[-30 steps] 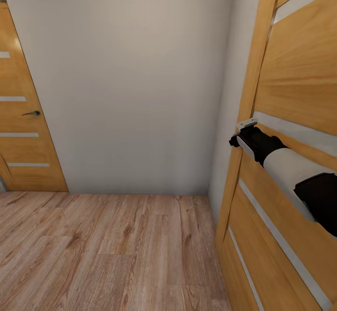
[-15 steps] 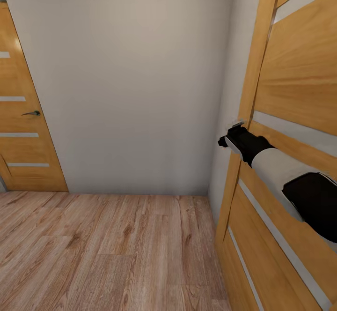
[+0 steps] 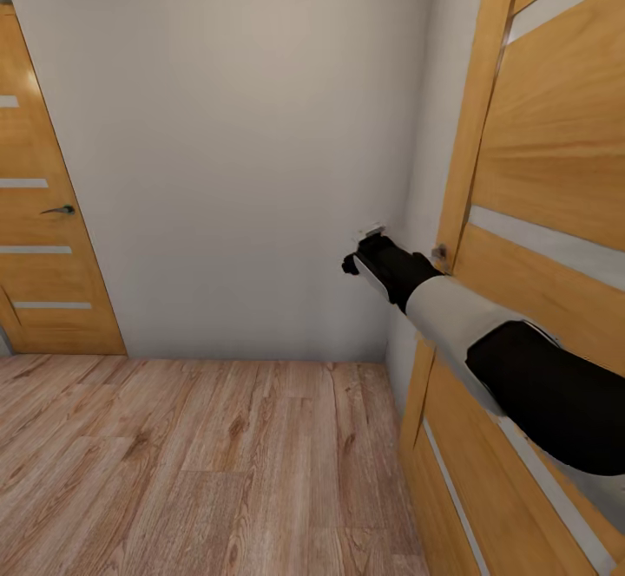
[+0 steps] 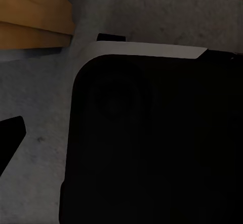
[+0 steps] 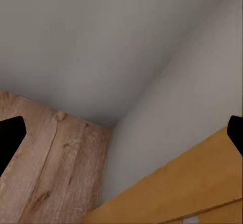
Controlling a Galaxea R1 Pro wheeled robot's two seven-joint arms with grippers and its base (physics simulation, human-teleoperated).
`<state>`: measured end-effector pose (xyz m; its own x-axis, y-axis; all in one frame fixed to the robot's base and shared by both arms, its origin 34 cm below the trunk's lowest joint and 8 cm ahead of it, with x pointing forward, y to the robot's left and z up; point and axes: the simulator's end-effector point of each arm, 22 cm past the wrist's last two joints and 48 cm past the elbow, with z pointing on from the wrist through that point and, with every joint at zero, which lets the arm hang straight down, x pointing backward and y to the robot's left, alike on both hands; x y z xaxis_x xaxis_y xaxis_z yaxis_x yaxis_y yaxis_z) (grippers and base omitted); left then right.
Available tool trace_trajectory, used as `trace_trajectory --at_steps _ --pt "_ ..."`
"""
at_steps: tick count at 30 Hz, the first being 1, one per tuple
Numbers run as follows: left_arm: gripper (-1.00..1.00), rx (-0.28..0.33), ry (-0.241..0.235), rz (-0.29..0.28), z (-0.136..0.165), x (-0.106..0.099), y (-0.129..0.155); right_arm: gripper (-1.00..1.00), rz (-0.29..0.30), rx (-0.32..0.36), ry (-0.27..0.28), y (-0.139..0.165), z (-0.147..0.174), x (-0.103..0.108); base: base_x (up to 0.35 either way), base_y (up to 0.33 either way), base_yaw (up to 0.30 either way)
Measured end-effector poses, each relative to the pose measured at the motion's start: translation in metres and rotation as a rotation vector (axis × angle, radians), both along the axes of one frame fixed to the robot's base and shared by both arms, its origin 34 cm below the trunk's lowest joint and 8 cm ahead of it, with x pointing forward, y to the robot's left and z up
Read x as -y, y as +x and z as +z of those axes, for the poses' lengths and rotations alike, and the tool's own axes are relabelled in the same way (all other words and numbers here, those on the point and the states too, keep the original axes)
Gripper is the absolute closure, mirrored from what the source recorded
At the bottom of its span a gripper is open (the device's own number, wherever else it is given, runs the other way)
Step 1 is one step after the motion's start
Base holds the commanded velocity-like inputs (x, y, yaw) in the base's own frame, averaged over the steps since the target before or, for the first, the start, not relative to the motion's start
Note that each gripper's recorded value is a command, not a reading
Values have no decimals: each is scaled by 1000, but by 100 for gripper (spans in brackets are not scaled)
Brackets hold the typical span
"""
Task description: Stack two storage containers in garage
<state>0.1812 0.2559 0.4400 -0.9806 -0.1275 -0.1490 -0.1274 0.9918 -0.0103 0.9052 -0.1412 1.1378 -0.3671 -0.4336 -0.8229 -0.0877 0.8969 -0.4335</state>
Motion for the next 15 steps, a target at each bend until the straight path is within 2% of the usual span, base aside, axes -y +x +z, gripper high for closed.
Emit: trace_trajectory --at_steps 1,2,4,5,6,15 --pt "-100 0 0 0 0 0 0 -100 17 2 7 -2 1 -12 0 0 0" --pt "-100 0 0 0 0 0 0 -100 35 20 47 0 4 -18 0 0 0" --pt "-100 0 0 0 0 0 0 -100 36 12 73 1 -1 -19 0 0 0" --pt "-100 0 0 0 0 0 0 -100 23 -18 162 2 -23 -15 0 0 0" --pt "-100 0 1 0 0 0 0 -100 24 -13 179 3 -25 -15 0 0 0" --pt "-100 0 1 0 0 0 0 -100 35 -64 207 -6 -87 -19 0 0 0"
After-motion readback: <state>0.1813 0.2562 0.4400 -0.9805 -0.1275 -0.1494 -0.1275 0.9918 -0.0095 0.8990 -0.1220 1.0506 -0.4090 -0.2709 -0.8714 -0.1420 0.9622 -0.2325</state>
